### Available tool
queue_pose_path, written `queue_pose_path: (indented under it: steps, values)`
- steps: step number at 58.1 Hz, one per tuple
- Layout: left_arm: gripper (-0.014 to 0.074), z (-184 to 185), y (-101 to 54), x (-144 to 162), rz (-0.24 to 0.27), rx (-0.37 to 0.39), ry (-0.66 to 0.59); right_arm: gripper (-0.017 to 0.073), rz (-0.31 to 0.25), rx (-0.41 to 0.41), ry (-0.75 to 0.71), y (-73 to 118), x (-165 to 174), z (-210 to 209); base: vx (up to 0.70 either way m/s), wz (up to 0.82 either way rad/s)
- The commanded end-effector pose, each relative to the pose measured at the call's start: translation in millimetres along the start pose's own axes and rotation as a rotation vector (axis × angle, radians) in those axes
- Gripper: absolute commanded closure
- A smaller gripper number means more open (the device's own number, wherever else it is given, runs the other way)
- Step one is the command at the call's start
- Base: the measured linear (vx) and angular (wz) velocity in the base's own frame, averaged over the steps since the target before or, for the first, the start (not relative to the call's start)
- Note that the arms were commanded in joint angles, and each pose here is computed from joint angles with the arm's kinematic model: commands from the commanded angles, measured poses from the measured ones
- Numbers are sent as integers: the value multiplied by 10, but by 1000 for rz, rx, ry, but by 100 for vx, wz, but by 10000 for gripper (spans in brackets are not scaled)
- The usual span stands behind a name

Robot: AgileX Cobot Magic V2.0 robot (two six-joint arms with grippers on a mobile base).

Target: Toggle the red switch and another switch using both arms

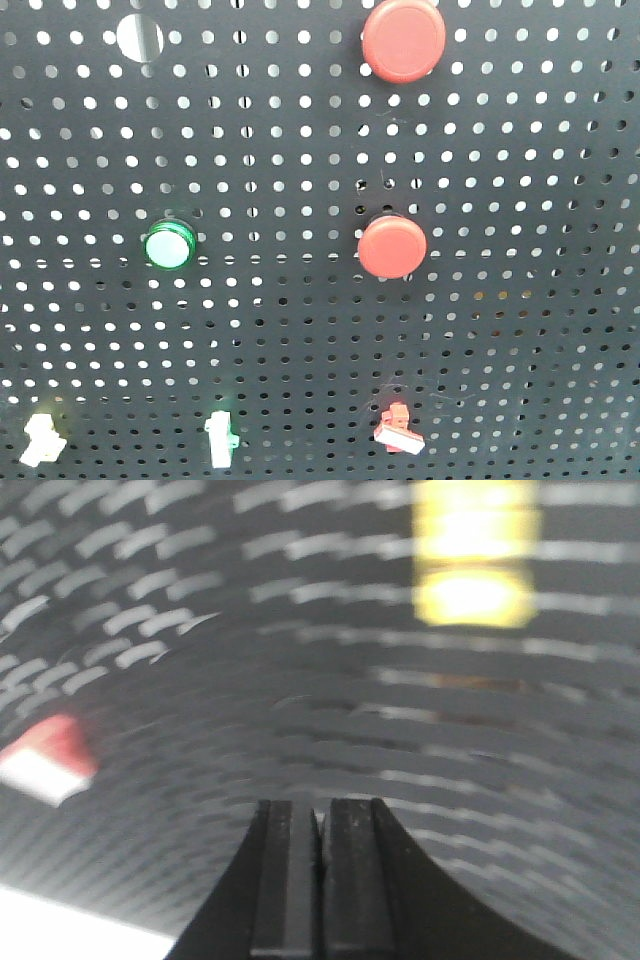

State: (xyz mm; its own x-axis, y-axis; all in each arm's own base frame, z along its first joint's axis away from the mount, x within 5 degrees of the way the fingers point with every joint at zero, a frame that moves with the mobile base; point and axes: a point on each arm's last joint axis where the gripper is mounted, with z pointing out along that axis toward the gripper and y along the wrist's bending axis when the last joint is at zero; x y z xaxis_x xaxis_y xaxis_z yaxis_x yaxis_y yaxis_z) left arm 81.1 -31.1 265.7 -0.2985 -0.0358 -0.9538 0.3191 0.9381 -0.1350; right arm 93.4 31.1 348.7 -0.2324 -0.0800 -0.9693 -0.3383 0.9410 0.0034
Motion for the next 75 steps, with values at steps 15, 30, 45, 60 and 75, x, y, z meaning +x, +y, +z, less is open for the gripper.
queue_pose_path:
  steps: [15,30,45,60,75]
  values:
    - [591,-409,1,24,26,11,-79,565,-46,-417,-135,218,-226,617,0,0]
    - [591,-433,13,24,49,-1,-94,565,-64,-505,-96,602,-146,1042,0,0]
    - [591,-431,16,30,53,-5,-89,565,-57,-397,-76,616,-127,1079,0,0]
    - [591,-431,16,30,46,-5,-89,565,-50,-550,-48,760,-63,1142,0,0]
    - [591,-431,17,32,46,-5,-87,565,-18,-576,69,822,143,1392,0,0]
